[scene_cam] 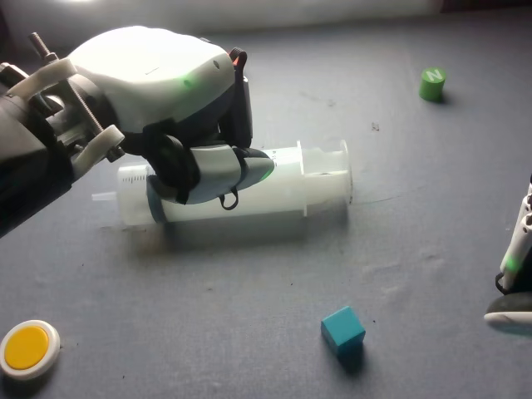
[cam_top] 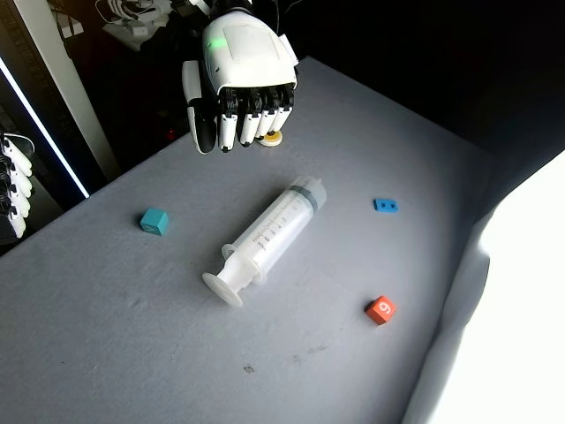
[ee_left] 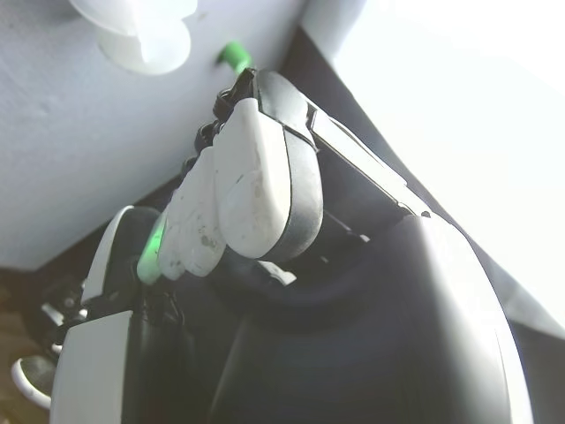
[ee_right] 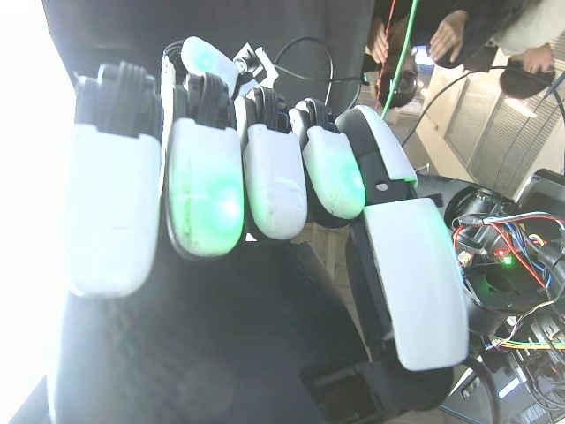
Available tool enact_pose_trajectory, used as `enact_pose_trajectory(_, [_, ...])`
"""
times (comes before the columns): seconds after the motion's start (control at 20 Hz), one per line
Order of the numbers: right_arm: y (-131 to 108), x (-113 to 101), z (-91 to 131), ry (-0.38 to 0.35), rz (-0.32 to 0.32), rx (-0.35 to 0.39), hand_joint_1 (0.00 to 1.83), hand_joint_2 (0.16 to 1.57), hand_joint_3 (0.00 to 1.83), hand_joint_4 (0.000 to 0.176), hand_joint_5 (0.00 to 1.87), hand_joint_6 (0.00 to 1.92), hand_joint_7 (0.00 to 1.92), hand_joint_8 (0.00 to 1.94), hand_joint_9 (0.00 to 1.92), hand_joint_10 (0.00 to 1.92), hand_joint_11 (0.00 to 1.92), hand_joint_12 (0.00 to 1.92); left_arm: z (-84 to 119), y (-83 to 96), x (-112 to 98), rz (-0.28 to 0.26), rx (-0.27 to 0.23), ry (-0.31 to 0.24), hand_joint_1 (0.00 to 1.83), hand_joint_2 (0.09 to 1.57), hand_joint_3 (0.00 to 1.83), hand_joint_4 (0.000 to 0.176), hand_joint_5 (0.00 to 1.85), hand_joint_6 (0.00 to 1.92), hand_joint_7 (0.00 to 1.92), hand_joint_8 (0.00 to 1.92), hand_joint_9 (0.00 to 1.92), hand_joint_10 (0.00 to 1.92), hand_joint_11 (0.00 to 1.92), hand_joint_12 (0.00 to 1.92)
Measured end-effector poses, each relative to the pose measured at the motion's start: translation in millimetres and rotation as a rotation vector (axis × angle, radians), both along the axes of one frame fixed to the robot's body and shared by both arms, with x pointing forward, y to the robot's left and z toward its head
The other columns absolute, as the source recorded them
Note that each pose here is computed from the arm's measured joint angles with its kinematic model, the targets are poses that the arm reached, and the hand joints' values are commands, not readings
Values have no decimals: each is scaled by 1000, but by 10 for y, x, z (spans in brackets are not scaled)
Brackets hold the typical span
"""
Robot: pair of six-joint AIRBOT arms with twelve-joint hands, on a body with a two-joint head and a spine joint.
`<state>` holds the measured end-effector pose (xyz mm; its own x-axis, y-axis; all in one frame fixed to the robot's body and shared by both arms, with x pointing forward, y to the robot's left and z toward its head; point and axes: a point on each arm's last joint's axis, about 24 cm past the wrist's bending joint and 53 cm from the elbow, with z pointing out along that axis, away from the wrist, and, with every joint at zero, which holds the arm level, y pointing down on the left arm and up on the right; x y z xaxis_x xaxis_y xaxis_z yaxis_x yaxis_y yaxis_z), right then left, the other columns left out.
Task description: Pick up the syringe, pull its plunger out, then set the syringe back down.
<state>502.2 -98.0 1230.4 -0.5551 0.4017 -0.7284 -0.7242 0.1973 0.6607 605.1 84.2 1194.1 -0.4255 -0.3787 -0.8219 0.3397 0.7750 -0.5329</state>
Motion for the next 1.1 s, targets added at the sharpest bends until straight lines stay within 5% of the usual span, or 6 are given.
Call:
enact_pose_trajectory(0.35, [-11,-5,-28,1,0,-8,103,1212,6,0,160,9,147,5,86,19,6,3,24,97,67,47,-9,-7,0,1219,3,0,23,0,62,1,63,1,0,275])
enact_pose_trajectory(0.45, [-14,1,-26,3,-3,-6,134,1209,2,0,169,10,157,7,99,20,20,13,-14,141,66,75,1,7,219,1151,0,0,51,1,71,1,98,2,0,440])
enact_pose_trajectory(0.5, [-12,-3,-28,2,-1,-8,101,1217,5,0,165,7,144,1,81,11,3,3,-34,156,65,82,9,14,658,988,0,0,9,0,13,0,19,0,0,200])
enact_pose_trajectory(0.6, [-3,-19,-35,-1,6,-12,103,1213,2,0,174,8,155,5,89,12,13,8,-74,175,69,95,13,30,975,898,0,0,0,0,20,5,9,4,0,121])
enact_pose_trajectory(0.8, [-6,-14,-33,0,4,-11,102,1211,1,0,173,6,156,3,94,11,21,14,-215,169,215,143,19,65,1024,966,22,0,10,4,17,2,31,11,0,56])
enact_pose_trajectory(1.1, [-5,-16,-34,-1,5,-11,135,1207,0,0,163,1,154,3,113,4,0,206,-528,-65,348,154,30,145,1032,892,0,0,101,12,126,9,139,8,0,506])
